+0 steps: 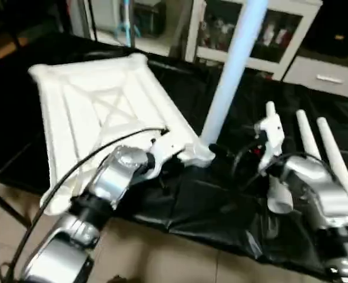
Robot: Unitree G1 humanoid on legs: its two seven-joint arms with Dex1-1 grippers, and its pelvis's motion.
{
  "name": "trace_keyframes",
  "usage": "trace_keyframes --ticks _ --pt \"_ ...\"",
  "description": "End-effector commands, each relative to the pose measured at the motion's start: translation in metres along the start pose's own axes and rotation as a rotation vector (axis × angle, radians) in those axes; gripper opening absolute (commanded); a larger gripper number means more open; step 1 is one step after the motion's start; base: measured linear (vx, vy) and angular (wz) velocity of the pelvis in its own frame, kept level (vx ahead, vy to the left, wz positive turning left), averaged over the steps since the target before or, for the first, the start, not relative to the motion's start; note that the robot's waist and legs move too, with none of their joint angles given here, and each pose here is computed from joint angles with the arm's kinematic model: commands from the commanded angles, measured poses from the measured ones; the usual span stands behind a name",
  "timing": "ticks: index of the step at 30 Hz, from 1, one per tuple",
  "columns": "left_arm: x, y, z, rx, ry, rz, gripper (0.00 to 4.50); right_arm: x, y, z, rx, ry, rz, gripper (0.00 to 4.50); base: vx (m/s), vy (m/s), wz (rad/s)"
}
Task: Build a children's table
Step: Insert table leg to table base
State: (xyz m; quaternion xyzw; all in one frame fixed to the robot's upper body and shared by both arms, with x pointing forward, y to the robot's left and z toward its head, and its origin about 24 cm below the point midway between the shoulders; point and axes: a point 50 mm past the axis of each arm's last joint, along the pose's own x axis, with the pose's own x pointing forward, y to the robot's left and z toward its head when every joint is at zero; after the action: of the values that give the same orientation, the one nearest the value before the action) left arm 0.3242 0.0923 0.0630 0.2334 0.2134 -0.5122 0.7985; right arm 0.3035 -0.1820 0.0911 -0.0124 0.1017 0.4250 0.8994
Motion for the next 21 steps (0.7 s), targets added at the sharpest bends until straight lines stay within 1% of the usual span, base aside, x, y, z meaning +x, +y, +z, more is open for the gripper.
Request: trace_keyframes --ticks 1,3,4,6,7,9,15,20,21 --pt "0.001 -0.014 0.004 0.042 -0.038 -0.123 0.00 -0.006 0.006 -0.001 0.012 0.039 0.092 4.42 0.000 0.000 0.00" --pt "-0.004 -0.019 -0.002 0.071 -0.006 -0.182 0.00 -0.008 0.009 -0.002 0.025 0.050 0.140 4.42 0.000 0.000 0.00" --pt "-0.004 -0.019 -0.003 0.073 -0.003 -0.187 0.00 -0.008 0.009 -0.002 0.026 0.051 0.143 4.42 0.000 0.000 0.00" --pt "-0.008 -0.025 -0.006 0.090 0.007 -0.253 0.00 -0.010 0.010 -0.004 0.008 0.072 0.179 4.42 0.000 0.000 0.00" --pt "-0.008 -0.025 -0.006 0.090 0.007 -0.253 0.00 -0.010 0.010 -0.004 0.008 0.072 0.179 4.42 0.000 0.000 0.00" --pt "-0.013 -0.030 -0.008 0.111 0.016 -0.301 0.00 -0.010 0.011 -0.005 -0.001 0.095 0.211 4.42 0.000 0.000 0.00" --pt "-0.017 -0.029 -0.009 0.142 0.030 -0.324 0.00 -0.008 0.013 -0.008 -0.048 0.146 0.284 4.42 0.000 0.000 0.00" --pt "-0.018 -0.028 -0.010 0.150 0.043 -0.326 0.00 -0.007 0.015 -0.006 -0.062 0.141 0.339 4.42 0.000 0.000 0.00" --pt "-0.019 -0.028 -0.011 0.152 0.044 -0.327 0.00 -0.006 0.015 -0.006 -0.067 0.139 0.351 4.17 0.000 0.000 0.00"
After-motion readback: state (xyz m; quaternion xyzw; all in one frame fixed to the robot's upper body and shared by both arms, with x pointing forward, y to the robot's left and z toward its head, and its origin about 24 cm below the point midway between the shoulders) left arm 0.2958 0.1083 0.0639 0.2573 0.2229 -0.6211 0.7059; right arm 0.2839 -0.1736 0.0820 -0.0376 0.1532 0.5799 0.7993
